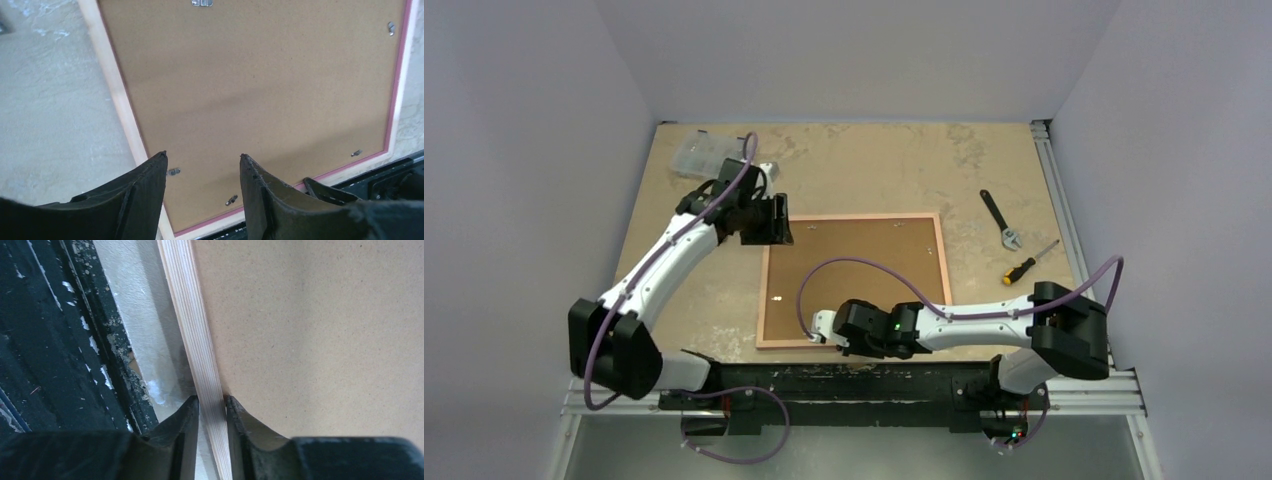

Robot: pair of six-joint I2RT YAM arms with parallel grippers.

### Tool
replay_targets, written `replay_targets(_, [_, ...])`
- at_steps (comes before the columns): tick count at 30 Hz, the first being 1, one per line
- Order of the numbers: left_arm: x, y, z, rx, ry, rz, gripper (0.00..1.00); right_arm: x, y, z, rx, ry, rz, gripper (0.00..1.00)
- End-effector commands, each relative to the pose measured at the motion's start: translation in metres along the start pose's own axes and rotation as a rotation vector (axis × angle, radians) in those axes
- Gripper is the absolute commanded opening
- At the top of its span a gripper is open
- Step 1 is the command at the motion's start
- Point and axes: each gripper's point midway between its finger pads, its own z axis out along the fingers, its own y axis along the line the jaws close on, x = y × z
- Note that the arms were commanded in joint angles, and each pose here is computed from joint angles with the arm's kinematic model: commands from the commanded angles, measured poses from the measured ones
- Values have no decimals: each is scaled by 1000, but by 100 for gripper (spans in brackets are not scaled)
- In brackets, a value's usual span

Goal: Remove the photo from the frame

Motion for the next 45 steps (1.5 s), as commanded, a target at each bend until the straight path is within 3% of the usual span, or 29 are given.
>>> replay_targets(1, [-19, -4, -55, -4, -220, -87, 55, -17, 3, -10, -24, -109, 30, 13])
replay_targets(5, [-22, 18, -99, -112, -357, -178, 59, -32, 7, -22, -56, -190, 77, 0])
replay_targets(10, [-18, 31, -134, -184, -420, -290, 66, -52, 0, -39, -34, -283, 165, 0])
replay_targets(20, [49, 10, -138, -108, -208, -722, 69, -88, -43, -76, 87, -398, 400, 0])
replay_targets(24, [84, -10, -131, -8, -76, -887, 74, -94, -51, -82, 90, -412, 448, 0])
replay_targets(27, [99, -19, -120, 91, -49, -985, 78, -97, -53, -81, 74, -403, 473, 0])
replay_targets(31, [100, -18, -104, 181, -120, -1038, 82, -100, -55, -79, 69, -408, 503, 0])
replay_targets(36, [102, -23, -64, 287, -106, -1077, 83, -109, -57, -84, 61, -436, 549, 0])
replay_targets(39, [87, -28, -46, 360, -168, -1020, 82, -115, -60, -86, 62, -455, 572, 0])
replay_targets(45, [86, -23, -22, 305, -243, -929, 80, -127, -61, -88, 46, -472, 611, 0])
